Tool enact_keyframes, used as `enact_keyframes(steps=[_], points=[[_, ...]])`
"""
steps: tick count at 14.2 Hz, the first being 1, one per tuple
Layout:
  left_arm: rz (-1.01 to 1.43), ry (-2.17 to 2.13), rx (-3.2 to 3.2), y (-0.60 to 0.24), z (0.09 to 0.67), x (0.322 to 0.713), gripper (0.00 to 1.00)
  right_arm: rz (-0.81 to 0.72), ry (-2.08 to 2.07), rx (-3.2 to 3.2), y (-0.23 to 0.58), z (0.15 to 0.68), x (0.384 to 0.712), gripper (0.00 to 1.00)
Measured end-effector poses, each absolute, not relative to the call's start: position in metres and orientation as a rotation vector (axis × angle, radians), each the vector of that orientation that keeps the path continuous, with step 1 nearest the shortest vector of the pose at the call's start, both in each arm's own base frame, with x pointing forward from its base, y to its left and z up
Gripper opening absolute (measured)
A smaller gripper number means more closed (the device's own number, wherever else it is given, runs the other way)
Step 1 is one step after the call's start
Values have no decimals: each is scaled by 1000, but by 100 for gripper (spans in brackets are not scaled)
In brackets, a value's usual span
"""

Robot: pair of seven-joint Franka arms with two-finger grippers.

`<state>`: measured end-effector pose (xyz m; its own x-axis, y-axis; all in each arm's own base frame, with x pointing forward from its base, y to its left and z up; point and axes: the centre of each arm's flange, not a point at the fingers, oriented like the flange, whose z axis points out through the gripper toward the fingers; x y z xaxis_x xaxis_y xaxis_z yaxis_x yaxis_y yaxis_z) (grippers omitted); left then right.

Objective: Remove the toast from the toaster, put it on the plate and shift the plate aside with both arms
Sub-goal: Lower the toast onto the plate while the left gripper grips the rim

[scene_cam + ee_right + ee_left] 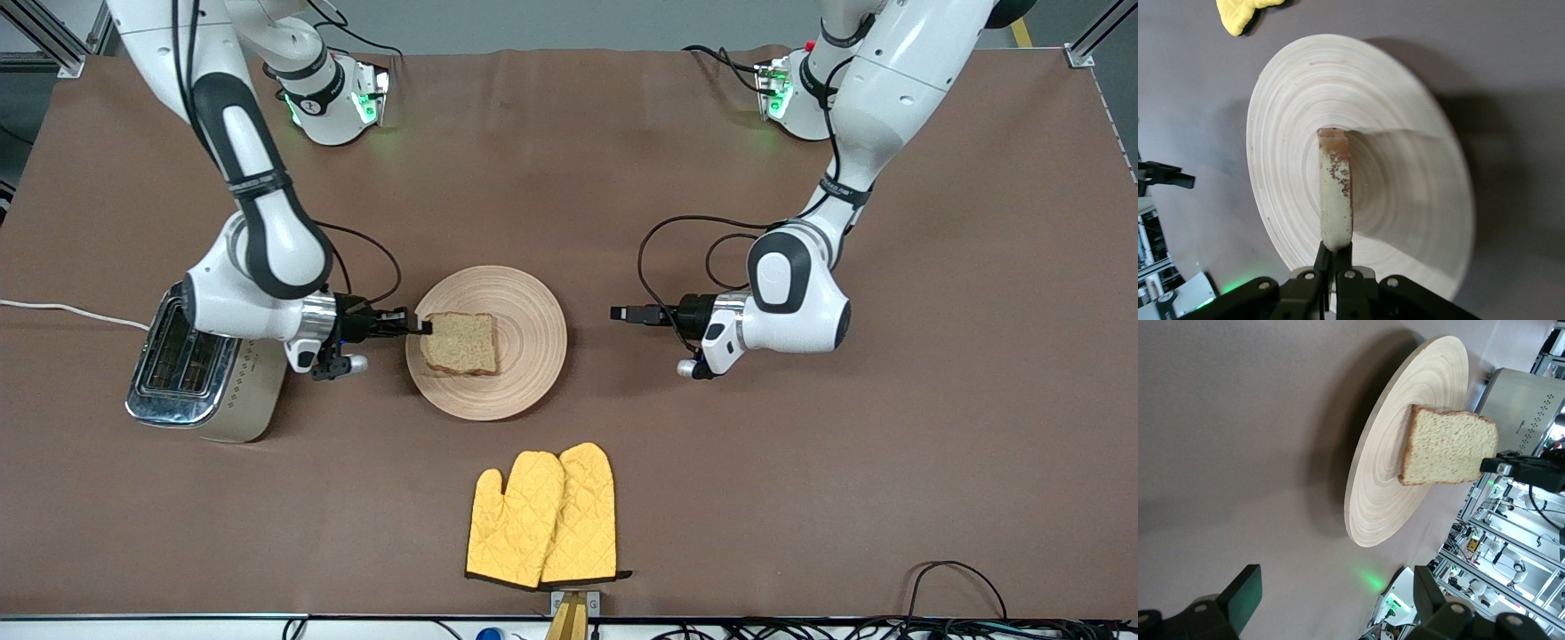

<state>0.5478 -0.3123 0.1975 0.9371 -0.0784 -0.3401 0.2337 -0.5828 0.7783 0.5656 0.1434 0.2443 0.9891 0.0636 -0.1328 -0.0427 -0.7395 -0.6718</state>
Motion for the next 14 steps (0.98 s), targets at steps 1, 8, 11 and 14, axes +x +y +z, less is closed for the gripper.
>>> enact_keyframes(steps=[1, 8, 11, 14], points=[[-409, 90, 2144, -313, 192, 546, 100, 197, -5, -2382, 131, 244, 567, 6], [-273, -69, 2062, -313, 150, 540, 100, 198, -6, -2392, 133, 236, 561, 6], [-240, -113, 2049, -314, 142, 542, 100, 197, -21, -2413, 147, 230, 554, 6], [-221, -111, 2027, -324, 150, 545, 96, 206, -14, -2416, 146, 226, 552, 11]])
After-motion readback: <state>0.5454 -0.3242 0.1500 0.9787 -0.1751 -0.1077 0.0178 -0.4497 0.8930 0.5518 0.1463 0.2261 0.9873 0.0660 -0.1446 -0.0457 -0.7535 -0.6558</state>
